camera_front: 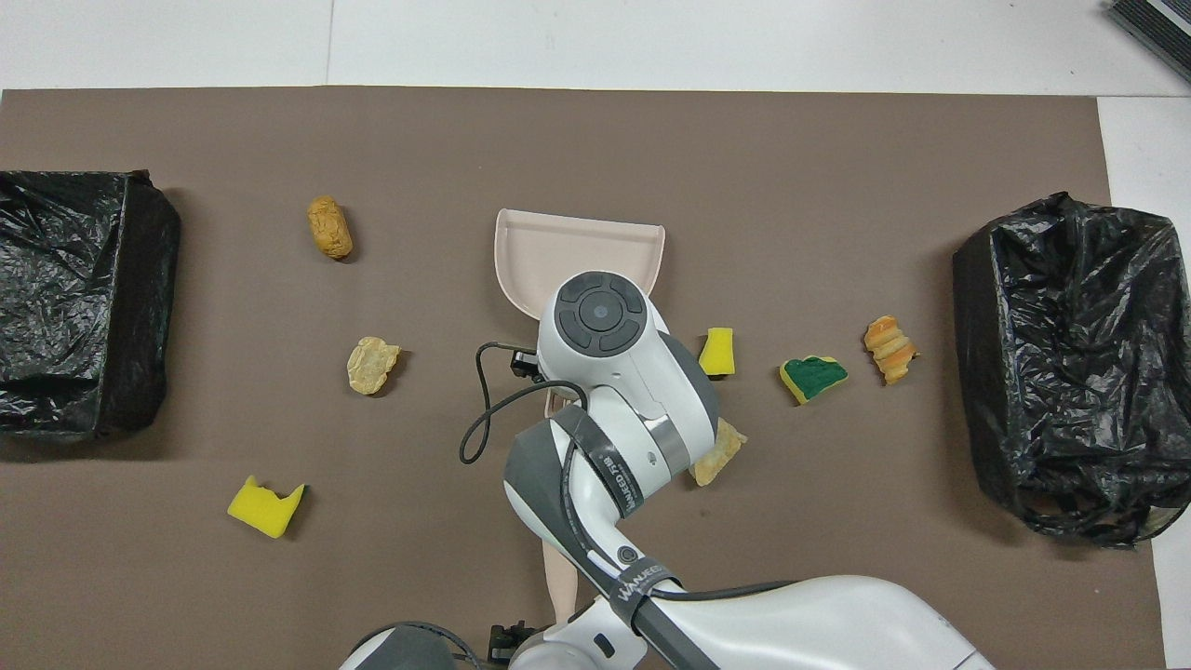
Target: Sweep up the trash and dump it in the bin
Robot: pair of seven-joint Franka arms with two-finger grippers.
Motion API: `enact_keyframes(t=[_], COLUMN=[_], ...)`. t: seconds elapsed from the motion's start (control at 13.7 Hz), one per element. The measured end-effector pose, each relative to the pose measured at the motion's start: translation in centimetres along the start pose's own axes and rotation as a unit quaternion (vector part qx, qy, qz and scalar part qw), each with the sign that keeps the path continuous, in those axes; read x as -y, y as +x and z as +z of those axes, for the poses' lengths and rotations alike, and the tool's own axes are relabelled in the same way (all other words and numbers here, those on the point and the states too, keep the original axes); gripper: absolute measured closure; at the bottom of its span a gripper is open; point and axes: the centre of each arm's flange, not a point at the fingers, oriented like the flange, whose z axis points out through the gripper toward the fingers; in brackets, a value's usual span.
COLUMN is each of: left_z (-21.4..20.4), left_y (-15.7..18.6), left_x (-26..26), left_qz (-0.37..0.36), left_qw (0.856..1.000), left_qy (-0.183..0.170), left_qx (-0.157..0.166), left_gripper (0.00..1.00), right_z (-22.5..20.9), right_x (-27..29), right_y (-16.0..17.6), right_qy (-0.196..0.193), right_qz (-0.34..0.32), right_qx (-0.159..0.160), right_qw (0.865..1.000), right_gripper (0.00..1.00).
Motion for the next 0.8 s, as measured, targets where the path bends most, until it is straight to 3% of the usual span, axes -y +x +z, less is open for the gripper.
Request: enact_keyframes(t=[0.15,0.29,0.51,0.58,0.66,0.8], left_z=[0.2,0.2,0.3,0.4,0.4,-0.2], left_y=[-0.5,-0.8,-0.7,-0.5,0.0,1.7], left_x=[-0.4,-0.6,-0.4,-0.1,0.6,2.5], left_qz=[0.006,0.009,0.008,0.005,0.004,0.027], left_qw=[1.000,1.000,1.000,1.000,1.000,0.998], left_qy=[0.001,0.001,0.005,0.009,0.016,0.035], left_qx=[0.001,0.001,0.005,0.010,0.018,0.043], left_gripper=[0.24,0.30,0.70,0.73,0.73,0.73], right_z=[-0.4,-1.1,-1.6,-1.6,-1.6,-1.6], right_x=[0.1,0.3,0.3,0.3,0.4,0.3], right_y=[0.1,0.2,0.2,0.2,0.2,0.2], right_qy=[-0.003,0.001,0.004,0.004,0.004,-0.002], right_qz=[-0.006,-0.007,-0.007,-0.007,-0.009,-0.027], right_qx=[-0.009,-0.013,-0.016,-0.016,-0.016,-0.021], right_qw=[1.000,1.000,1.000,1.000,1.000,0.999], right_gripper=[0.54,0.56,0.59,0.59,0.66,0.67])
